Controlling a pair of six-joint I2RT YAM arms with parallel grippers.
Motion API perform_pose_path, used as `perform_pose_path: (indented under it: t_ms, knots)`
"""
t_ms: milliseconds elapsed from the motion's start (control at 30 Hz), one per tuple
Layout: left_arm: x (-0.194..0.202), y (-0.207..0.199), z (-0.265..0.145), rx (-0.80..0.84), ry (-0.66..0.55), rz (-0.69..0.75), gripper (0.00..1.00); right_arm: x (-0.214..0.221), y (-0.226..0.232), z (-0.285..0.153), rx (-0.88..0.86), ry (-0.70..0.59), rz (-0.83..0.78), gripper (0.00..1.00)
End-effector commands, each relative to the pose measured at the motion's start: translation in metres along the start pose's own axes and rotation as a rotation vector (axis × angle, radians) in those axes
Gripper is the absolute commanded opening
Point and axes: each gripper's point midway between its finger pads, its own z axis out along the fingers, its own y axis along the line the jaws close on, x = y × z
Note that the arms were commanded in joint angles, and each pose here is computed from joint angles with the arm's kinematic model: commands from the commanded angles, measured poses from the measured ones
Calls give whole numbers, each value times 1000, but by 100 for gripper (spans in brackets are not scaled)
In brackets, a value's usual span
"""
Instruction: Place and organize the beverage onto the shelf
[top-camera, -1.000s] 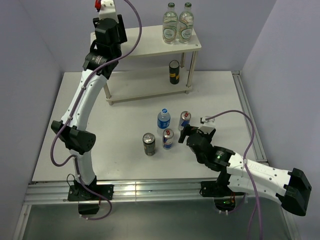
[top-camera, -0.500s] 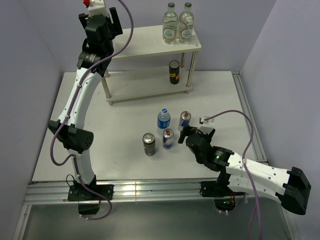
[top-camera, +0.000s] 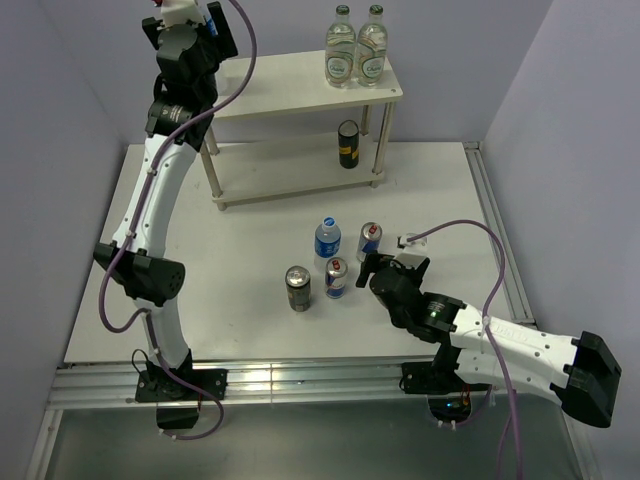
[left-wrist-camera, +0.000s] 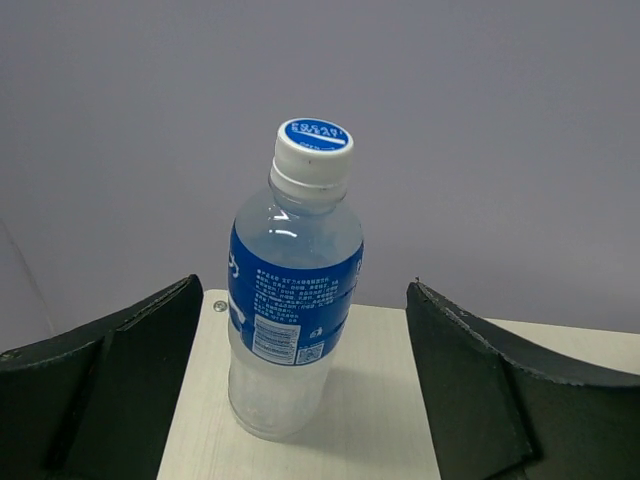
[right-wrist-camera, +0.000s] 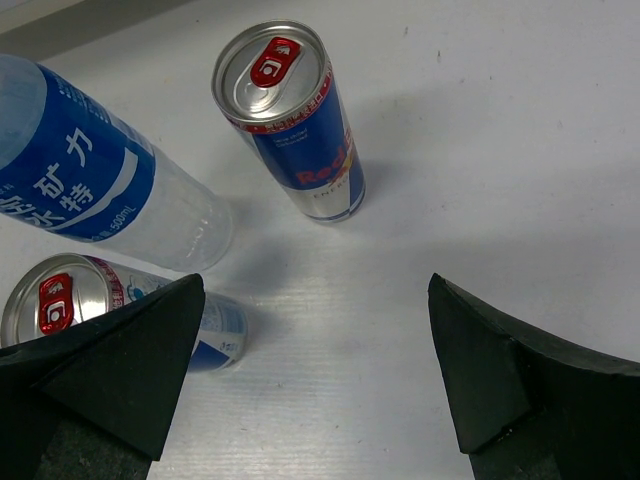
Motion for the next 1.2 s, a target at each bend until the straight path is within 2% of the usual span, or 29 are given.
perform_pose_path:
  t_ms: [0, 100, 133, 167, 233, 333, 367, 433, 467, 500, 633, 700, 733, 800, 833, 1033, 1167]
  knots:
    - [-24, 0, -5, 24, -54, -30, 89, -9, 2, 0, 14, -34, 21, 100]
    - [-33, 3, -17, 37, -54, -51, 93, -9, 2, 1, 19, -32, 18, 100]
    - [-36, 5, -22, 38, -53, -64, 98, -9, 3, 0, 15, -31, 18, 100]
    - [-52, 10, -34, 36, -68, -78, 98, -9, 3, 0, 17, -32, 17, 100]
    - [-47, 11, -49, 28, -45, -72, 99, -8, 3, 0, 16, -30, 15, 100]
    - [-58, 9, -93, 46, -60, -58, 99, -9, 2, 1, 19, -34, 17, 100]
    - [-60, -2, -119, 97, -54, -60, 99, -9, 2, 0, 18, -33, 16, 100]
    - [-55, -15, -145, 165, -14, -55, 99, -9, 3, 1, 19, -33, 15, 100]
    - [-53, -30, -169, 255, 13, -70, 99, -9, 3, 1, 19, -33, 15, 100]
    - [-38, -38, -182, 309, 80, -80, 99, -9, 3, 1, 21, -33, 12, 100]
    - [7, -63, -234, 556, 218, -136, 99, -8, 3, 1, 25, -31, 9, 100]
    - [54, -70, -261, 670, 306, -127, 99, -8, 4, 0, 21, -33, 11, 100]
    - [85, -70, -270, 690, 354, -112, 99, -9, 4, 0, 21, -34, 13, 100]
    - [116, -78, -283, 735, 427, -116, 99, -9, 4, 0, 21, -34, 13, 100]
    - [145, -79, -288, 744, 474, -98, 99, -9, 4, 0, 21, -34, 13, 100]
    - [211, -101, -312, 799, 562, -97, 99, -9, 3, 1, 28, -33, 8, 100]
    - [227, -121, -314, 833, 568, -92, 99, -9, 3, 1, 32, -35, 8, 100]
